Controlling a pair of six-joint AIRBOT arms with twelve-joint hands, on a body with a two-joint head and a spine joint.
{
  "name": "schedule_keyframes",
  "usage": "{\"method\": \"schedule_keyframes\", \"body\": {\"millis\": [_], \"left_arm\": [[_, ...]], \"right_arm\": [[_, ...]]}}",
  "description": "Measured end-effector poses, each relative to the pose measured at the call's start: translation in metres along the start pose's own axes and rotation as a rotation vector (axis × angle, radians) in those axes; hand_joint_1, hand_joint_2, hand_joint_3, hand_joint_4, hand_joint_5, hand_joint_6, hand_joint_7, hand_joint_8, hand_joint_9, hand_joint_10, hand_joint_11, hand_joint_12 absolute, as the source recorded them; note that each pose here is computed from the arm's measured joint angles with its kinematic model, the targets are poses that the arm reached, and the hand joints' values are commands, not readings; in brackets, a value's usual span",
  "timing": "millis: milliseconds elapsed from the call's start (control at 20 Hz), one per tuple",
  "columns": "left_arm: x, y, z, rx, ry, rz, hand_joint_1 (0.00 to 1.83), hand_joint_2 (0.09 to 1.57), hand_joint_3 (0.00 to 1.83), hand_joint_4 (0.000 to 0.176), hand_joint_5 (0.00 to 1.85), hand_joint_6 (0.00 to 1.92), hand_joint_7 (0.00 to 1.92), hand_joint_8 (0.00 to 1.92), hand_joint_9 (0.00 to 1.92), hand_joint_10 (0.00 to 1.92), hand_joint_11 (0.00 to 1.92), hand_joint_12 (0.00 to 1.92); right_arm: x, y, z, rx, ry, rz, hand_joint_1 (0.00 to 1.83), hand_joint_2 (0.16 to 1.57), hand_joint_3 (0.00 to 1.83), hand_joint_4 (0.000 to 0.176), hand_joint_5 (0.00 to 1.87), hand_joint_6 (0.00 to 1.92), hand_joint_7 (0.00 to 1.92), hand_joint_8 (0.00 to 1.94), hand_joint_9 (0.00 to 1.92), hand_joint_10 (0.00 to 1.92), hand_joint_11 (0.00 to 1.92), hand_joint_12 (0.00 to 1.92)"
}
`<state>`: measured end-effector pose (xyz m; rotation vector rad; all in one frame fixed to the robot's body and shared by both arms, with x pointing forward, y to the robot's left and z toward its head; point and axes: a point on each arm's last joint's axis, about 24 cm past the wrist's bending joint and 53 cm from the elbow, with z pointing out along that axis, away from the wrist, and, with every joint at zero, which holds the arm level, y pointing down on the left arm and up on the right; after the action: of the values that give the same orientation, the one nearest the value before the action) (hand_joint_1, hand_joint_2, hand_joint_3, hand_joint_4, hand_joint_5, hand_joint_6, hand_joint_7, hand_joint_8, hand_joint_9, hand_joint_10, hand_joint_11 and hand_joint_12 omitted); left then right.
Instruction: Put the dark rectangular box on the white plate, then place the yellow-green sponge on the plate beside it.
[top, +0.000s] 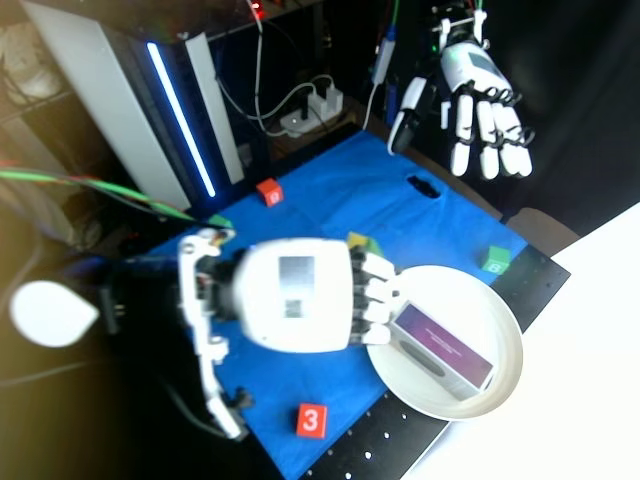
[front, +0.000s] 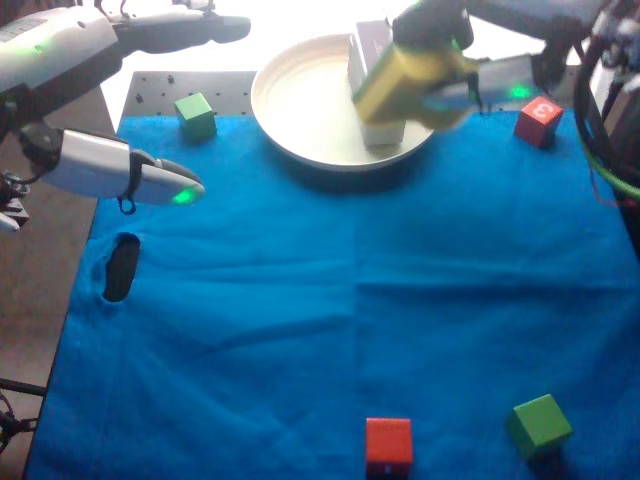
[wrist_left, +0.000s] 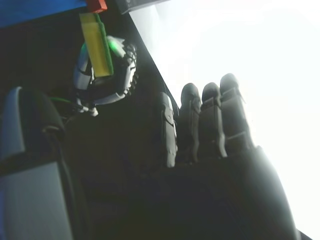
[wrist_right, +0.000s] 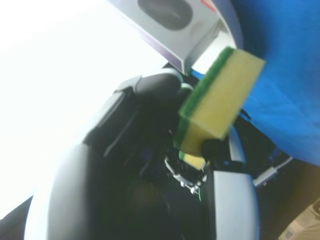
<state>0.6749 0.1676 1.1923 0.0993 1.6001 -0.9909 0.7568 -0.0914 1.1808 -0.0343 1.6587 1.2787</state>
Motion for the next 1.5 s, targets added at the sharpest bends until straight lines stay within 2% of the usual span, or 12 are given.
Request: {"method": "schedule_keyframes", "body": {"millis": [50,150,200,400,500,800,950,1100,1250,1300,1350,1500], "left_arm": [[0.0,0.001,-0.001,-0.004,-0.002,-0.002,0.97,0.89,0.0,0.107,0.26,0.0,0.18,0.0,0.09,0.0,0.09,0.07],[-0.004,0.005,-0.004,-0.016,-0.008,-0.005,0.96,0.9,0.0,0.092,0.27,0.0,0.18,0.0,0.1,0.0,0.02,0.25],[-0.005,0.005,-0.004,-0.018,-0.012,-0.006,0.97,0.91,0.0,0.089,0.27,0.0,0.18,0.0,0.1,0.0,0.0,0.29],[-0.005,0.006,-0.004,-0.019,-0.011,-0.005,0.98,0.91,0.0,0.074,0.27,0.0,0.17,0.0,0.09,0.0,0.0,0.27],[-0.005,0.006,-0.004,-0.019,-0.011,-0.006,0.98,0.9,0.0,0.074,0.26,0.0,0.16,0.0,0.08,0.0,0.0,0.31],[-0.005,0.006,-0.004,-0.02,-0.011,-0.006,0.94,0.9,0.0,0.069,0.27,0.0,0.16,0.0,0.08,0.0,0.0,0.27],[-0.005,0.006,-0.004,-0.02,-0.012,-0.007,0.91,0.89,0.0,0.071,0.28,0.0,0.17,0.0,0.09,0.01,0.0,0.28],[-0.005,0.006,-0.004,-0.021,-0.012,-0.007,0.92,0.89,0.0,0.07,0.27,0.0,0.18,0.0,0.11,0.0,0.0,0.41],[-0.005,0.006,-0.004,-0.02,-0.012,-0.007,0.92,0.89,0.0,0.051,0.25,0.0,0.17,0.0,0.1,0.0,0.0,0.42],[-0.005,0.006,-0.004,-0.021,-0.012,-0.007,0.94,0.89,0.0,0.053,0.25,0.0,0.16,0.0,0.09,0.0,0.0,0.36],[-0.005,0.006,-0.004,-0.02,-0.012,-0.007,0.95,0.89,0.0,0.055,0.25,0.0,0.17,0.0,0.09,0.0,0.0,0.35],[-0.005,0.006,-0.004,-0.02,-0.013,-0.007,0.96,0.89,0.0,0.065,0.25,0.0,0.16,0.0,0.08,0.0,0.0,0.3]], "right_arm": [[-0.006,0.003,0.005,-0.008,-0.017,0.003,1.18,1.1,0.0,0.0,0.99,0.96,0.88,1.28,1.03,1.6,1.04,1.87],[-0.011,0.014,0.017,-0.036,-0.037,0.01,1.25,1.08,0.0,0.0,1.03,0.81,1.06,1.02,1.0,1.42,0.97,1.71],[-0.01,0.019,0.023,-0.047,-0.038,0.012,1.23,1.09,0.0,0.012,1.01,0.91,1.04,0.98,0.96,1.29,0.92,1.6],[-0.011,0.035,0.042,-0.087,-0.053,0.02,1.25,1.1,0.0,0.0,0.95,0.93,1.06,1.02,1.08,1.29,1.06,1.59],[-0.014,0.036,0.049,-0.093,-0.07,0.031,1.28,1.08,0.0,0.0,0.94,0.89,1.15,0.94,1.36,1.23,1.37,1.49],[-0.008,0.033,0.069,-0.082,-0.105,0.1,1.28,1.09,0.0,0.0,0.93,0.94,1.16,0.92,1.38,1.16,1.39,1.4],[0.001,0.034,0.077,-0.082,-0.095,0.108,1.17,1.11,0.0,0.0,0.97,1.0,1.22,0.96,1.33,1.23,1.28,1.55],[-0.005,0.027,0.075,-0.06,-0.107,0.103,1.25,1.09,0.0,0.0,0.93,0.99,1.15,0.9,1.28,1.14,1.25,1.44],[-0.012,0.01,0.073,-0.003,-0.118,0.097,1.23,1.14,0.0,0.0,0.83,1.08,1.04,1.05,0.94,0.89,0.76,1.42],[-0.013,0.004,0.073,0.018,-0.121,0.096,1.17,1.03,0.0,0.0,0.75,0.55,0.81,0.72,0.75,0.82,0.52,1.44],[-0.013,-0.003,0.074,0.046,-0.123,0.097,1.17,1.0,0.0,0.0,0.78,0.26,0.78,0.48,0.69,0.75,0.46,1.35],[-0.011,-0.007,0.075,0.062,-0.12,0.099,1.18,0.96,0.0,0.0,0.71,0.01,0.74,0.12,0.63,0.48,0.38,1.16]]}}
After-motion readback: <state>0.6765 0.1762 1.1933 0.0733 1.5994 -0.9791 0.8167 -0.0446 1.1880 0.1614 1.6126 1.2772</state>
